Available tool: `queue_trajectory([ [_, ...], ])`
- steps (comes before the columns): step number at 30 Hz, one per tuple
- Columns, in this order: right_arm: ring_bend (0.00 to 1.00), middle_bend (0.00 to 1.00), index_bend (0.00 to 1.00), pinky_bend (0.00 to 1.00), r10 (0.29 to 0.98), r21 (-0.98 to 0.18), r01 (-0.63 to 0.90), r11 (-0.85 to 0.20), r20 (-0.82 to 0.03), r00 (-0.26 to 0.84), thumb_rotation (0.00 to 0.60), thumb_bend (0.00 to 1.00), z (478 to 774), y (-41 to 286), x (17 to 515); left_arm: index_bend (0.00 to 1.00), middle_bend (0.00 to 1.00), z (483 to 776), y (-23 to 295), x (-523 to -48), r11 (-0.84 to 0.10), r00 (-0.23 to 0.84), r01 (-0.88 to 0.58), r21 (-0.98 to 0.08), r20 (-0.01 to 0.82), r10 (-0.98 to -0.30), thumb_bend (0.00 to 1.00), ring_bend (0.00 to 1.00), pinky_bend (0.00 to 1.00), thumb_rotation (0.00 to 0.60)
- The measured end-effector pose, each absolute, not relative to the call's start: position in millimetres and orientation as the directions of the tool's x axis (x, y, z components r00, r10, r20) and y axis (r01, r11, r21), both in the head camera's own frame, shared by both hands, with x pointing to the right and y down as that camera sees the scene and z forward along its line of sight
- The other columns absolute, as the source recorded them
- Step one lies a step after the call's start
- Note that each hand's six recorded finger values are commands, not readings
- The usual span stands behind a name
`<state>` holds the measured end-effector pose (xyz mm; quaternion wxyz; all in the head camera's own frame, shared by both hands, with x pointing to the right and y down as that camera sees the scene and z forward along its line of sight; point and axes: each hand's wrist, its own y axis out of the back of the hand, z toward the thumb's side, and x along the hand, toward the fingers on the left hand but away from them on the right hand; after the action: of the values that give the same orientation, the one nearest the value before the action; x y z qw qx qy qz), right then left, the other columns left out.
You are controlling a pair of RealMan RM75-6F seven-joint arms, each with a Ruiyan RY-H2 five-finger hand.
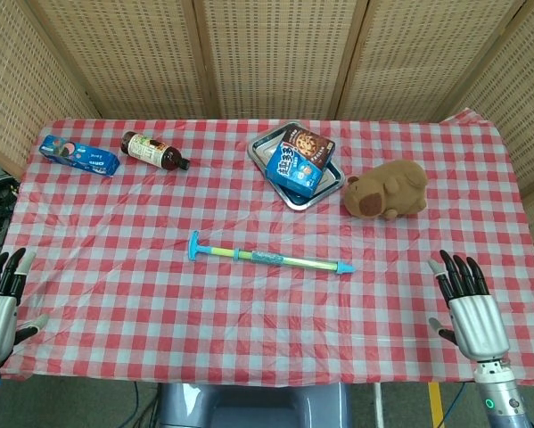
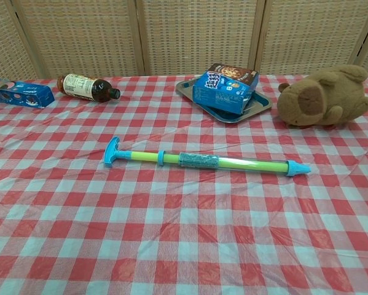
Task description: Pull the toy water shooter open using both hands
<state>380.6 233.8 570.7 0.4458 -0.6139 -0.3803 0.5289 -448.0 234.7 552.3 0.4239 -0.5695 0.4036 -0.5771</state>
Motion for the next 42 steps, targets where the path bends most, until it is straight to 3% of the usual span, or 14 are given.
queue_trajectory([
  [15, 0.0, 0.0, 0.0, 0.0, 0.939, -0.95, 0.0, -0.311, -0.308, 0.152, 0.6, 0.0, 569, 234, 382, 0.0, 0.0, 549, 236, -443, -0.303, 0.018, 0.014, -0.953, 0.303, -0.953, 0.0, 0.0, 0.0, 0.6],
  [20, 0.0, 0.0, 0.0, 0.0, 0.941, -0.953, 0.009, -0.304, -0.299, 0.157, 0.6, 0.0, 568, 234, 381, 0.05, 0.0, 542, 234, -439, -0.265, 0.029, -0.009, -0.964, 0.265, -0.964, 0.01, 0.01, 0.04, 0.6],
  [21, 0.0, 0.0, 0.0, 0.0, 0.941, -0.952, 0.009, -0.306, -0.301, 0.156, 0.6, 0.0, 569, 233, 382, 0.08, 0.04, 541, 232, -438, -0.257, 0.029, -0.012, -0.966, 0.256, -0.966, 0.03, 0.07, 0.12, 0.6],
  [24, 0.0, 0.0, 0.0, 0.0, 0.939, -0.95, 0.008, -0.313, -0.308, 0.15, 0.6, 0.0, 571, 233, 383, 0.17, 0.29, 543, 225, -435, -0.237, 0.029, -0.024, -0.971, 0.236, -0.971, 0.12, 0.33, 0.38, 0.6],
  [29, 0.0, 0.0, 0.0, 0.0, 0.941, -0.949, 0.009, -0.314, -0.31, 0.138, 0.6, 0.01, 574, 229, 384, 0.23, 0.58, 551, 210, -424, -0.243, 0.052, -0.031, -0.969, 0.242, -0.969, 0.13, 0.57, 0.55, 0.6],
  [31, 0.0, 0.0, 0.0, 0.0, 0.942, -0.95, 0.01, -0.311, -0.307, 0.133, 0.6, 0.01, 576, 226, 385, 0.3, 0.75, 557, 197, -412, -0.257, 0.072, -0.031, -0.966, 0.255, -0.964, 0.14, 0.71, 0.64, 0.6],
  [36, 0.0, 0.0, 0.0, 0.0, 0.948, -0.953, 0.019, -0.301, -0.297, 0.117, 0.6, 0.01, 577, 221, 388, 0.42, 0.9, 570, 165, -384, -0.306, 0.103, -0.026, -0.952, 0.302, -0.948, 0.17, 0.83, 0.74, 0.6],
  [42, 0.0, 0.0, 0.0, 0.0, 0.952, -0.956, 0.011, -0.293, -0.29, 0.098, 0.6, 0.01, 578, 215, 395, 0.48, 0.92, 590, 132, -348, -0.376, 0.13, 0.004, -0.927, 0.373, -0.919, 0.22, 0.86, 0.76, 0.6],
])
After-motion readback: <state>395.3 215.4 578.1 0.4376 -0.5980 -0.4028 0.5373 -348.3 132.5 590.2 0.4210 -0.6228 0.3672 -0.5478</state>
